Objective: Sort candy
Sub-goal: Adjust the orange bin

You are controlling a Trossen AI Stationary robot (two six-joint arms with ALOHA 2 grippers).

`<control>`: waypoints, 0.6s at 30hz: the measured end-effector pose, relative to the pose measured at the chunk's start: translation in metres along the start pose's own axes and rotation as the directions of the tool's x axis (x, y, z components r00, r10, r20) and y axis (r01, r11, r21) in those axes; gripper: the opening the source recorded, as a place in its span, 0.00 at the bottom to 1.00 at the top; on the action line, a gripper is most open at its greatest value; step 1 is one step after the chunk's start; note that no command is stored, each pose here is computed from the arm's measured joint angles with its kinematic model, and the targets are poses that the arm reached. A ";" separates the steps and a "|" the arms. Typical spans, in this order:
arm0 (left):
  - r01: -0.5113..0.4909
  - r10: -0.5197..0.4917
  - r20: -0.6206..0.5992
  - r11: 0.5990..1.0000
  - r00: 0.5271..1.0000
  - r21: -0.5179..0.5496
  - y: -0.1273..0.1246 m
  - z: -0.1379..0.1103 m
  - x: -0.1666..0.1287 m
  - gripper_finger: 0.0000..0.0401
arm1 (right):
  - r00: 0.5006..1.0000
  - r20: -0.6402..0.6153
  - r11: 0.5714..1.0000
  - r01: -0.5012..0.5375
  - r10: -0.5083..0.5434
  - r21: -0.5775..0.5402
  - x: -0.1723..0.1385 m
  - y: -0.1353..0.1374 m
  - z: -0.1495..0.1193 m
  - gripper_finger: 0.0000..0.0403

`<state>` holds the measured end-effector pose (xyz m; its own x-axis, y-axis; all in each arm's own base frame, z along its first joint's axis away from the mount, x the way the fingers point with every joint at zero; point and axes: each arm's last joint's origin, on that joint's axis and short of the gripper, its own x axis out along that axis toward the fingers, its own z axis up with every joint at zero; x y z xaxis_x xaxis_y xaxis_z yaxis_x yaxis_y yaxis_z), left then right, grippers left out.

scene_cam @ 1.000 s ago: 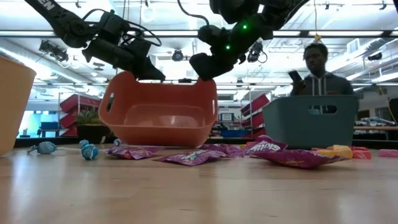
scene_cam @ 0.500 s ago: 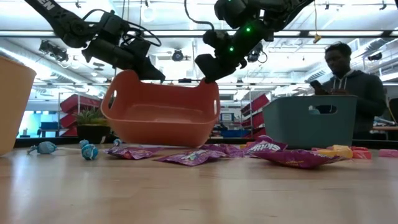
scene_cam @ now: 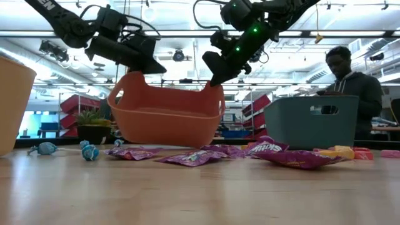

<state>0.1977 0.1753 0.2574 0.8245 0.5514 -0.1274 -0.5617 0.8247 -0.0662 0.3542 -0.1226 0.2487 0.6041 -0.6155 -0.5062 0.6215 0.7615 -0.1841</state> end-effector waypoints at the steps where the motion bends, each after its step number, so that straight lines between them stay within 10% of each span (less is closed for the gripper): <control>1: -0.006 0.006 0.018 1.000 1.000 -0.004 0.000 0.002 0.000 0.01 | 1.000 0.000 1.000 -0.001 0.001 0.002 0.000 -0.001 0.000 0.00; 18: -0.024 0.016 0.128 0.998 0.992 0.060 0.001 0.012 -0.001 0.01 | 0.998 -0.066 0.999 0.014 -0.011 0.034 0.005 -0.017 -0.004 0.00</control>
<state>0.1972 0.1772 0.2697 0.8174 0.5760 -0.0011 -0.5760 0.8174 -0.0038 0.3448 -0.1375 0.2453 0.5626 -0.6093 -0.5589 0.6462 0.7457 -0.1624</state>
